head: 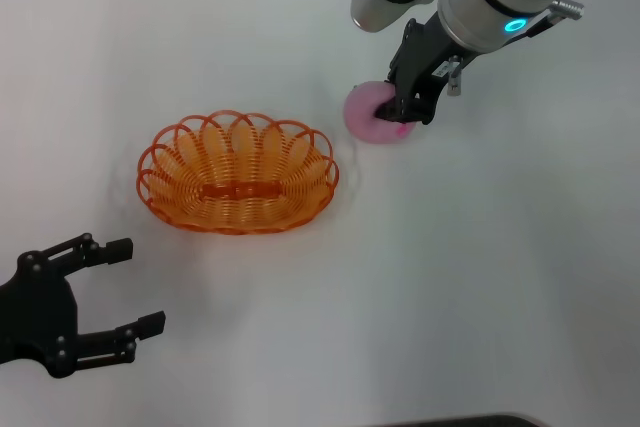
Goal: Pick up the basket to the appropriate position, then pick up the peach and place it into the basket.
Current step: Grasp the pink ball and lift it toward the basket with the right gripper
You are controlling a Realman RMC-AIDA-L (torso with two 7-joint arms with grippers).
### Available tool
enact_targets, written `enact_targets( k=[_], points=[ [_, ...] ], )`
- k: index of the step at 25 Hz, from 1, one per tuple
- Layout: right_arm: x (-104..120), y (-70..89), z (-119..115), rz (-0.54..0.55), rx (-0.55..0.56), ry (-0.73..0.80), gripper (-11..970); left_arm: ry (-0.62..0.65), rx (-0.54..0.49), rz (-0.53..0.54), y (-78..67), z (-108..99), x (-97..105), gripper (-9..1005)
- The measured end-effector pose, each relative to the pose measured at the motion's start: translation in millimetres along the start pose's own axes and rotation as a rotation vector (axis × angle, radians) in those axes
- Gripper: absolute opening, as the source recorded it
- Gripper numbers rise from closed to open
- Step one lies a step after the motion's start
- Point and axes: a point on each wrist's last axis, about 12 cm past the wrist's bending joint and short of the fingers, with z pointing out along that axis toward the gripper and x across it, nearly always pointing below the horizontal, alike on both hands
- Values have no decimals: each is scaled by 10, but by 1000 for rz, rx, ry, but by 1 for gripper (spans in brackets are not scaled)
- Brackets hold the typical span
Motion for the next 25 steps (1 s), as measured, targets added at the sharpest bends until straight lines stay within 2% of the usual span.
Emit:
enact_targets(
  k=[8,25],
  points=[
    [-22,-2,-90,-5,-35,-7,215,-2,2,-3,23,21,-15,875],
    [-90,191,-151,-54,-176,22,215,-2,2,-16,29,22,-20,875]
  ],
)
